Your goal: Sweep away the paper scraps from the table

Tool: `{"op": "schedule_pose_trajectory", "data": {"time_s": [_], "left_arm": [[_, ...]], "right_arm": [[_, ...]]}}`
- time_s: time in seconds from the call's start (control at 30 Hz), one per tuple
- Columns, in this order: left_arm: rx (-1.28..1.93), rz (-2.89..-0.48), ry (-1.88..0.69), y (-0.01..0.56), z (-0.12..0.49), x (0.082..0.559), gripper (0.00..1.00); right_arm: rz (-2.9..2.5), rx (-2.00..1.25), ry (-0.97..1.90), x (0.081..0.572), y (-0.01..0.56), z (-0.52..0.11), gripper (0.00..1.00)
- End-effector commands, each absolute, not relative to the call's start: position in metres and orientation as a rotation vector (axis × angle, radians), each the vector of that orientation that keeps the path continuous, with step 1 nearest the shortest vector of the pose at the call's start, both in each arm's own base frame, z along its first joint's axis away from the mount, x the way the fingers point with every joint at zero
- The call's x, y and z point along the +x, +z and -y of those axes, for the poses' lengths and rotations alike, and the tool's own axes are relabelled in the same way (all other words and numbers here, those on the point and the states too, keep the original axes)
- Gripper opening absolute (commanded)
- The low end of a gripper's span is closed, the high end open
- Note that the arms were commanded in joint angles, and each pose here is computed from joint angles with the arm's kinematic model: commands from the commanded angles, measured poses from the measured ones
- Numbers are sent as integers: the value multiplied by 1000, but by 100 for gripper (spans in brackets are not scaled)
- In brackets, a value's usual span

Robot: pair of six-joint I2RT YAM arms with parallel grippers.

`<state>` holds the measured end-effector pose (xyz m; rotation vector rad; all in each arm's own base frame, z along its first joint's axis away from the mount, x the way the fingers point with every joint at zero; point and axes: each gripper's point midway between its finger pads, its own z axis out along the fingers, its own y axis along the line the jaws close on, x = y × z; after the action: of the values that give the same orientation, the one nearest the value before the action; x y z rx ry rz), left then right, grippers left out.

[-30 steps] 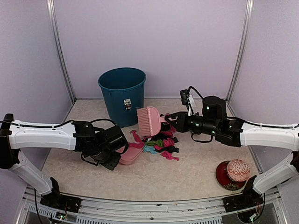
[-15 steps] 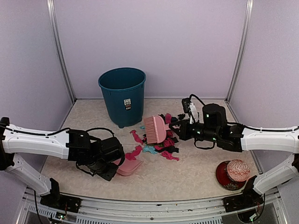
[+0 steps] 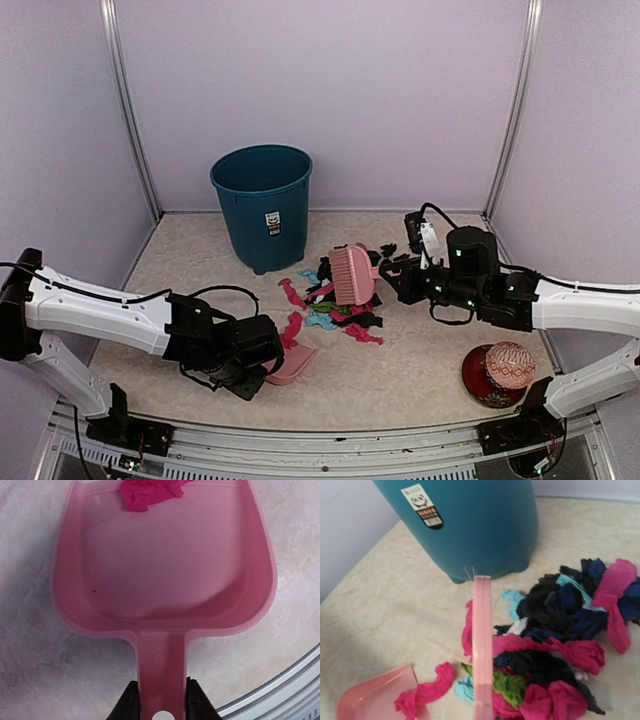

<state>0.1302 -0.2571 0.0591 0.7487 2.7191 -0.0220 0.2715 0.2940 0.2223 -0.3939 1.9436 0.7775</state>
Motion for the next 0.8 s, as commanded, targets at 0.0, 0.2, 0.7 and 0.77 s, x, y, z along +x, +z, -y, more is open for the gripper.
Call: {"op": "schedule_pose_trajectory", "data": {"time_s": [0.0, 0.2, 0.7, 0.77], "left_arm": [[763, -2662, -58, 58, 268, 129, 29], [693, -2626, -68, 57, 267, 133, 44], [434, -2486, -233, 58, 264, 124, 79], [401, -2458, -288, 58, 265, 125, 79]], "right_arm": [[-1937, -391, 743, 269, 223, -287, 0], [-1929, -427, 732, 269, 222, -289, 0], [-1944, -430, 741, 264, 213, -286, 0], [-1944, -427, 743, 263, 213, -285, 0]]}}
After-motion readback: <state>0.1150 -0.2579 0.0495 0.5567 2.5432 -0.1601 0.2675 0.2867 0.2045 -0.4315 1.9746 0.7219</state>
